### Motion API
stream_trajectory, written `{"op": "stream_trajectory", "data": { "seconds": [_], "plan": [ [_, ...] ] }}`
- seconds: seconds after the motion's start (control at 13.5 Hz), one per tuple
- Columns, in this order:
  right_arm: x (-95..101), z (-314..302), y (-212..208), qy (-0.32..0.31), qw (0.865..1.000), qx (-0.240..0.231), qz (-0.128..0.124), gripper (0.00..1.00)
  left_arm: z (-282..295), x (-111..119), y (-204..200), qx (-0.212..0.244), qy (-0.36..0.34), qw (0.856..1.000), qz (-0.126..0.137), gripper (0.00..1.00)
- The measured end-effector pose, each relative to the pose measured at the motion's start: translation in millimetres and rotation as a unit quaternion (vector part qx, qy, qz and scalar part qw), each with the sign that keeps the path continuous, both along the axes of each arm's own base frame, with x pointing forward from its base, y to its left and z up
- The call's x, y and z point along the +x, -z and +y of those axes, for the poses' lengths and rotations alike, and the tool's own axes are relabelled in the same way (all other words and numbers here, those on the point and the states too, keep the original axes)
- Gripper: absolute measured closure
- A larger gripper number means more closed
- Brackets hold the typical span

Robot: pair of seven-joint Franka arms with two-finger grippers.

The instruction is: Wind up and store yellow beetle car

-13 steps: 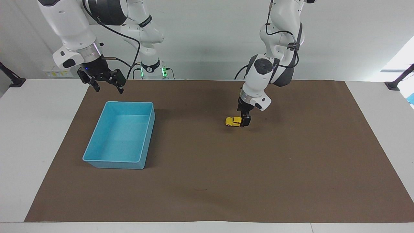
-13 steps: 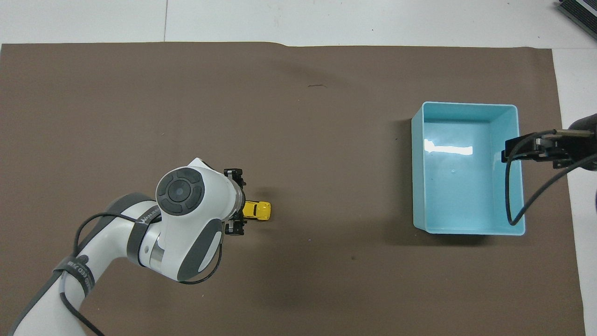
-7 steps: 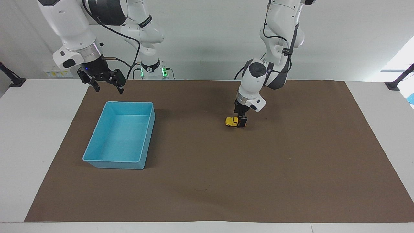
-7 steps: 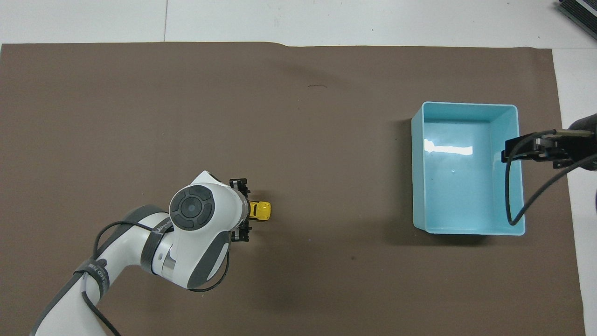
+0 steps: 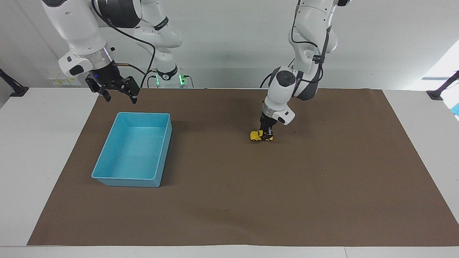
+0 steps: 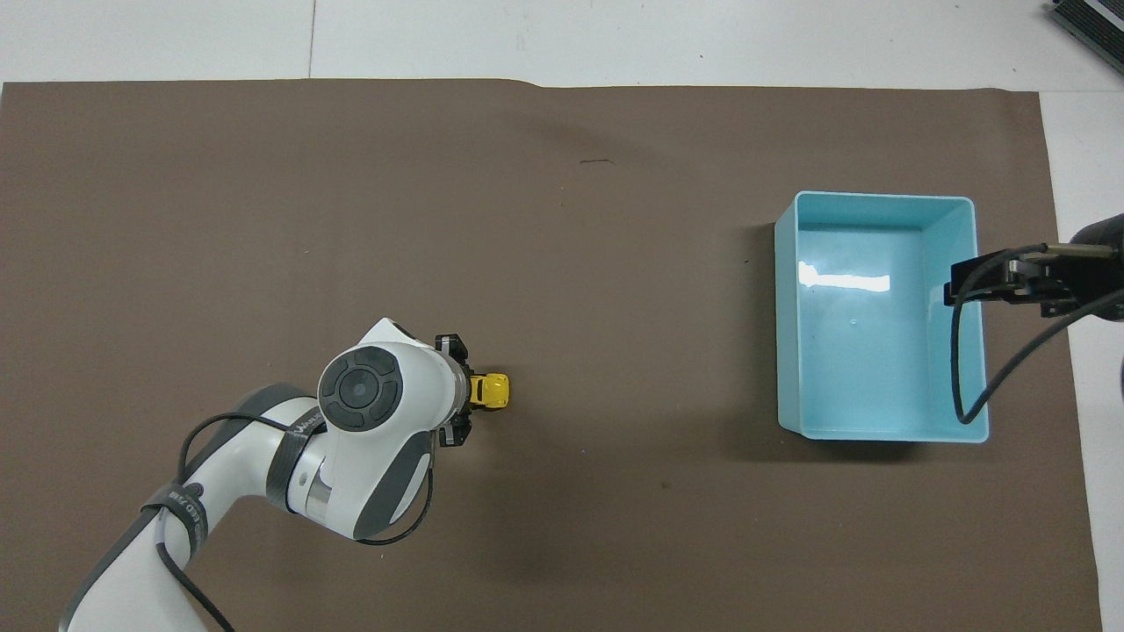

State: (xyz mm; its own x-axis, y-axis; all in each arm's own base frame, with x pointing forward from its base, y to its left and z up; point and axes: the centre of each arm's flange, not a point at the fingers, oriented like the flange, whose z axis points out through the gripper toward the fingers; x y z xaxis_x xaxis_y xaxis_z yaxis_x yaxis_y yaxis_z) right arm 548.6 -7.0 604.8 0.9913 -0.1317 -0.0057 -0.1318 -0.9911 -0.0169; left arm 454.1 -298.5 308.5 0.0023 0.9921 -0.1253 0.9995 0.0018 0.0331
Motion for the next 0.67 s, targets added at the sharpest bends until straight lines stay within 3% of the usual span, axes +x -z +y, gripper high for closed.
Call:
{"op": "stream_trajectory", "data": {
  "seconds": [0.67],
  "plan": [
    [0.0,0,0,0.000,1.000,0.000,0.000,0.00,53,28,0,0.003,-0.017,1.000,0.001,0.55]
  ]
}}
